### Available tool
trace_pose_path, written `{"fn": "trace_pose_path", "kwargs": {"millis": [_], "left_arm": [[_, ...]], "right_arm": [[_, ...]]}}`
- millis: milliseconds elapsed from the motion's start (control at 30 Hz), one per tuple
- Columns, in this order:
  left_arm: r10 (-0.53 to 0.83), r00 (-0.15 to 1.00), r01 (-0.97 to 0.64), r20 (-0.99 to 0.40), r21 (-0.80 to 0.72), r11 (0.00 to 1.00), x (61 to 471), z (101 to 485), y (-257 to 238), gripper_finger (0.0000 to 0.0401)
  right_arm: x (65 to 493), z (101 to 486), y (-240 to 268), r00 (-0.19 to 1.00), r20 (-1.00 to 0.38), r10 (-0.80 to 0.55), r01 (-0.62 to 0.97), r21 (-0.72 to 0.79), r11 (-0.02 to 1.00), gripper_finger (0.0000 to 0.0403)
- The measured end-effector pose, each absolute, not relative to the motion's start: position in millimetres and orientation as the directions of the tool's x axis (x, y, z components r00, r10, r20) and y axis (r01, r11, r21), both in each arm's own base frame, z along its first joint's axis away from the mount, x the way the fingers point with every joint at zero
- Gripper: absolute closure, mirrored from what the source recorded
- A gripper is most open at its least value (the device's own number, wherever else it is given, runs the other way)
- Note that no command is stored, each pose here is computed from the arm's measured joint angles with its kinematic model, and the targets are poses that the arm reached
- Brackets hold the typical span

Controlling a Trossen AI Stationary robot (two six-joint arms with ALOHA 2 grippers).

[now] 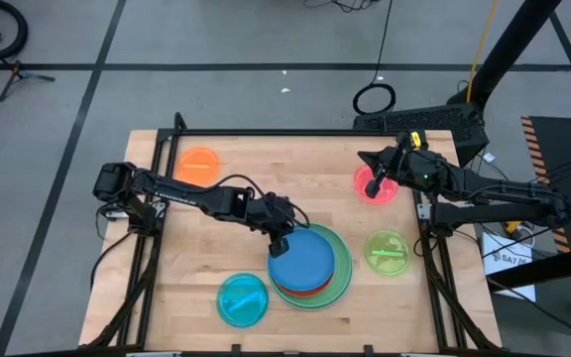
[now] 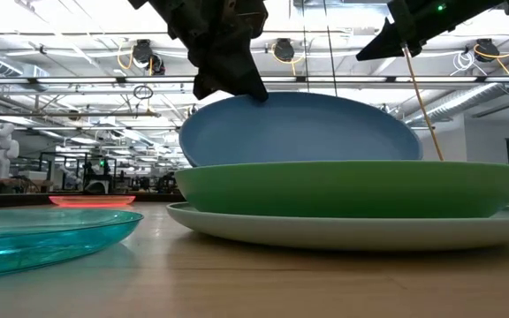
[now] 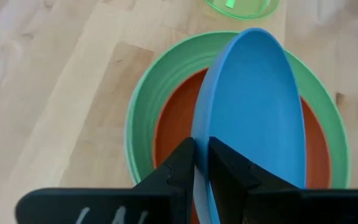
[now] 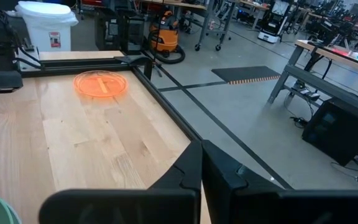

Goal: Stack plastic plates
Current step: Stack the blue plate on the dark orange plate

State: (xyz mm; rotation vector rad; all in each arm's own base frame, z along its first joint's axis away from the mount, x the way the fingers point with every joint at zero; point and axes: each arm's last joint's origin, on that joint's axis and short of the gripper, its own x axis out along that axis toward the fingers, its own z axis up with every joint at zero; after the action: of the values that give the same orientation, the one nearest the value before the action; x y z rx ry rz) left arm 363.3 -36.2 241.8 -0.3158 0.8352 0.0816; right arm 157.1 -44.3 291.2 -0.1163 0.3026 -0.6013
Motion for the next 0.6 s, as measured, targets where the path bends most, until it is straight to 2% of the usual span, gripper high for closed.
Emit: {"fn": "trace_pose_path", "kwargs": {"millis": [300,500,600], "left_arm": [[-0.077,0.670,-0.173,-0.739,-0.256,0.951,363.4,241.9,-36.7,0.0354],[-0.048,0.672,-0.180,-0.739,-0.226,0.957,363.6,241.8,-33.5,0.0354],[-0.054,0.671,-0.157,-0.740,-0.212,0.964,363.8,241.8,-30.9,0.0368]], "right_arm": [[157.1,291.2,-44.3,0.782,-0.246,-0.573,0.539,-0.195,0.820,0.0403],[157.2,291.2,-44.4,0.781,-0.247,-0.573,0.539,-0.196,0.819,0.0403],[157.2,291.2,-44.4,0.781,-0.246,-0.574,0.539,-0.198,0.819,0.0403]]}}
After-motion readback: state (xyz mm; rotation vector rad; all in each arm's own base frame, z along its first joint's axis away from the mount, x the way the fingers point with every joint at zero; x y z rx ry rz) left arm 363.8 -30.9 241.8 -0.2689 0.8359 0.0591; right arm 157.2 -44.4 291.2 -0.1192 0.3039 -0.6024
